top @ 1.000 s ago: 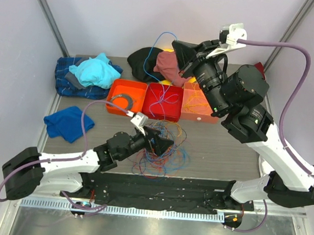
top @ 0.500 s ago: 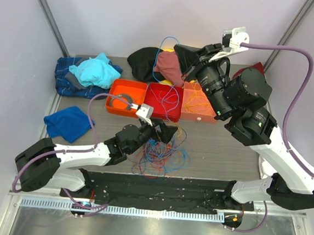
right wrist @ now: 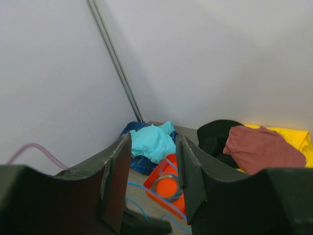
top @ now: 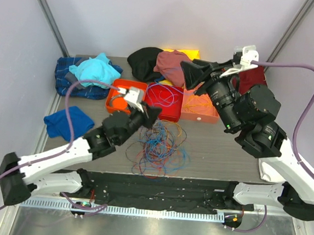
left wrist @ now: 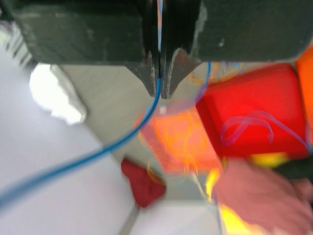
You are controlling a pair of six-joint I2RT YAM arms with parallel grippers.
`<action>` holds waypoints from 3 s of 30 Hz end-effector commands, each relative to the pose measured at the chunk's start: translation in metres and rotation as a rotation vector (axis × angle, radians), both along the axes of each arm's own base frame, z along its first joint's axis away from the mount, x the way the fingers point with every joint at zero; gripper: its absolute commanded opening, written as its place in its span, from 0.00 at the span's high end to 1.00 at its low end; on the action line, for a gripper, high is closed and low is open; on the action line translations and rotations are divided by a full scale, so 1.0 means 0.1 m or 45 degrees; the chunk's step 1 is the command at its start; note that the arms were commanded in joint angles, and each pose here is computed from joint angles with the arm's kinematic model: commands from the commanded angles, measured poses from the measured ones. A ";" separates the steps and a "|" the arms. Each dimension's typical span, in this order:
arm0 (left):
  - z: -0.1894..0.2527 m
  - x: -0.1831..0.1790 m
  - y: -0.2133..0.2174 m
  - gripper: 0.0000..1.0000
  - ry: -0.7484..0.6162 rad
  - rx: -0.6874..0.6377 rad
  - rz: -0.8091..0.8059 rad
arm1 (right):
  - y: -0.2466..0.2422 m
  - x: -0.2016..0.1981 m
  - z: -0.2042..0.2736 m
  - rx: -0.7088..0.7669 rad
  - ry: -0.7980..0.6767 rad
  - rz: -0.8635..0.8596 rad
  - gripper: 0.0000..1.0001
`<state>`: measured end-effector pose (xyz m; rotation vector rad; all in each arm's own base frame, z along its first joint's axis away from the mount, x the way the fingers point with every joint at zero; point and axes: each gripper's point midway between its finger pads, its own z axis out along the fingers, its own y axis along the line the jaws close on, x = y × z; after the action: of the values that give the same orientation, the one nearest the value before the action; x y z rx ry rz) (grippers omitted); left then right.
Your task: Untangle the cables
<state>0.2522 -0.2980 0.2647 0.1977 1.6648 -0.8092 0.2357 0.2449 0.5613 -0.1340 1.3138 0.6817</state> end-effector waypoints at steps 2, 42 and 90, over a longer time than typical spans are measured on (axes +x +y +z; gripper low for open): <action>1.15 0.04 0.59 1.00 -0.132 0.056 0.204 | -0.13 -0.01 -0.22 0.041 0.058 -0.051 0.46; 3.73 0.84 0.52 1.00 -0.476 -0.201 0.357 | 0.64 -0.13 -2.80 -0.244 0.533 0.261 0.42; 4.21 0.22 0.72 1.00 -0.586 -0.381 0.165 | 1.18 0.50 -3.94 -0.424 0.591 0.053 0.46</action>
<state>0.2905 -0.2389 0.6677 0.0566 1.1629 -0.8129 0.2770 0.3541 0.1141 -0.3670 1.9856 0.4544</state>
